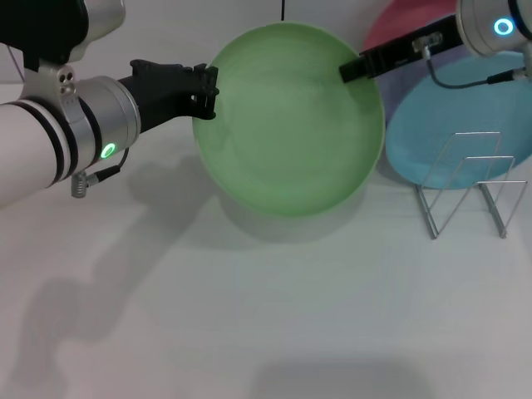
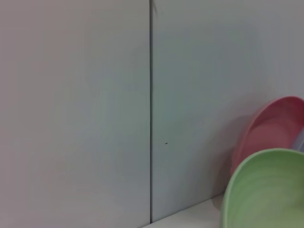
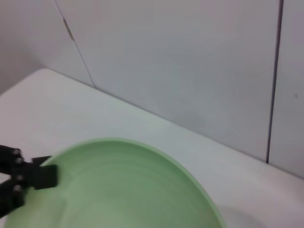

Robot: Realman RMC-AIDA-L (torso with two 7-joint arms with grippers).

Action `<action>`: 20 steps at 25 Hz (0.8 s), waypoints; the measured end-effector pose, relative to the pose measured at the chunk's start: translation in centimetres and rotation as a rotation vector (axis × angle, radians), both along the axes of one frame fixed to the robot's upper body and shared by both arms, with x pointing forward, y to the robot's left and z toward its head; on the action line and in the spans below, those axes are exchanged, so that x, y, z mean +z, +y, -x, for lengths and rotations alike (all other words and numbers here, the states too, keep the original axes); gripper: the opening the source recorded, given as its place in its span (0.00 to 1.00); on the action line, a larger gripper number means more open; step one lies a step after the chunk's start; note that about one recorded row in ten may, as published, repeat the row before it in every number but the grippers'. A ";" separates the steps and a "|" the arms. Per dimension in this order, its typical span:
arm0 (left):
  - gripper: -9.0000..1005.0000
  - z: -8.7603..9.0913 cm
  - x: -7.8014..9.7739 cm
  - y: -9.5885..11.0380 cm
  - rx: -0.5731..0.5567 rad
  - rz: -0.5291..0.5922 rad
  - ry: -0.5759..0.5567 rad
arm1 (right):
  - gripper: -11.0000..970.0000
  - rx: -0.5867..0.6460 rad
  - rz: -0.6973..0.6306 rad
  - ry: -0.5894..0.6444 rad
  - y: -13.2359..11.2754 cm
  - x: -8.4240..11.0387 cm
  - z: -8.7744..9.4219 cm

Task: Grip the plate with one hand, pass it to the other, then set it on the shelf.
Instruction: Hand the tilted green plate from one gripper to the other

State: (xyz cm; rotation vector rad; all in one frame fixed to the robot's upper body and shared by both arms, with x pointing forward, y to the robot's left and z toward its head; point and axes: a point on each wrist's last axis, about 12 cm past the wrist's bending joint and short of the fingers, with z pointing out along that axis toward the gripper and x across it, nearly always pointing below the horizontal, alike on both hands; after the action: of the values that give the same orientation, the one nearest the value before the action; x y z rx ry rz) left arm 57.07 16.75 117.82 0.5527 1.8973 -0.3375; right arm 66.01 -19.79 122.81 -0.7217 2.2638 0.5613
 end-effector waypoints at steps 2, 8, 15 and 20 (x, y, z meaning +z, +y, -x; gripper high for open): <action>0.14 -0.2 -0.2 0.0 0.000 -0.004 -0.011 | 0.10 0.012 -0.008 -0.022 0.0 0.3 0.4; 0.15 0.3 0.0 -1.2 -0.036 -0.008 -0.078 | 0.09 0.015 -0.025 -0.029 -0.4 0.2 0.8; 0.24 0.5 0.5 -1.6 -0.055 -0.008 -0.106 | 0.09 0.022 -0.041 -0.043 -0.8 0.5 1.2; 0.50 0.7 0.8 -1.8 -0.062 -0.005 -0.116 | 0.09 0.035 -0.035 -0.046 -0.7 0.9 1.6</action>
State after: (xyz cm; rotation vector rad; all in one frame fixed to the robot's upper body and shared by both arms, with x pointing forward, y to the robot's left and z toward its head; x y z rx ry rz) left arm 56.42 14.94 118.58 0.6221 1.7724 -0.3340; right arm 64.45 -20.52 123.67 -0.7509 2.1974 0.5942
